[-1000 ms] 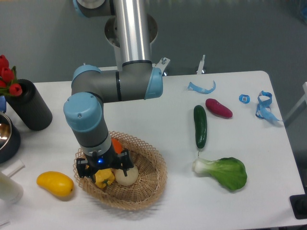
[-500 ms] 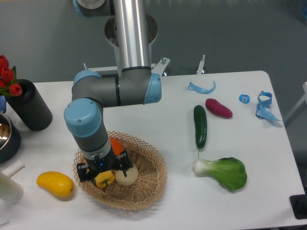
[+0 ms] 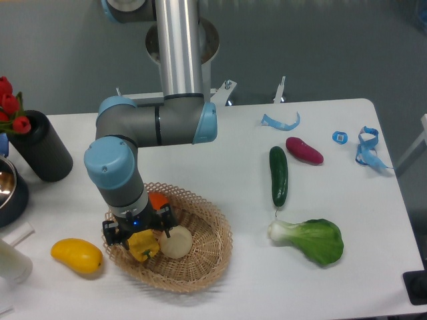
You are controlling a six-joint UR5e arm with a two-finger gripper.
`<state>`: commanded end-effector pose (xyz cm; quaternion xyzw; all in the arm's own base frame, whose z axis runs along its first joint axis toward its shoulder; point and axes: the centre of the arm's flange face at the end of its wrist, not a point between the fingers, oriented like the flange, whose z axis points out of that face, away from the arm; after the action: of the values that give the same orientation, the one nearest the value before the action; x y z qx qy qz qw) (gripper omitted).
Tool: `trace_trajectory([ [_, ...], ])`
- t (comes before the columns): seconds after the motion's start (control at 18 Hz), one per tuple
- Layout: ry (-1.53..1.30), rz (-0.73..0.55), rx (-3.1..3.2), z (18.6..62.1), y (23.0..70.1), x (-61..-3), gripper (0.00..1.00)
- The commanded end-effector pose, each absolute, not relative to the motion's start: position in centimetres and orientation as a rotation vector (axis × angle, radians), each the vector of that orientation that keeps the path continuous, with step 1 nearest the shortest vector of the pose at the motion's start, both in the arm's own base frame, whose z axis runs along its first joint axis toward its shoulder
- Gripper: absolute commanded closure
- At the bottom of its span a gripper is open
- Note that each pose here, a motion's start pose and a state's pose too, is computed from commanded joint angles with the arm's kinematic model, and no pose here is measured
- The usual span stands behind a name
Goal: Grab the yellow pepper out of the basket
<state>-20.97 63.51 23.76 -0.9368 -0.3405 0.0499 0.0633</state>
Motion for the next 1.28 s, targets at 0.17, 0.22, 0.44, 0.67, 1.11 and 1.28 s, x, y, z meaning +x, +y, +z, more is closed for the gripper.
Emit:
trace_trajectory([
  [0.17,-1.048,0.146,-2.815,23.9,63.9,-21.1,0.00],
  [0.22,-1.048,0.146,-2.815,23.8,63.9,-21.2,0.00],
  [0.44,-1.050,0.146,-2.828,23.0,64.0,-21.1,0.00],
  [0.67,-1.048,0.146,-2.838,22.6,63.8,-20.9,0.00],
  [1.11,-1.026,0.143,-2.838,22.9,64.1,-20.7,0.25],
  [1.28,-1.023,0.142,-2.846,22.6,64.1,-20.6,0.34],
])
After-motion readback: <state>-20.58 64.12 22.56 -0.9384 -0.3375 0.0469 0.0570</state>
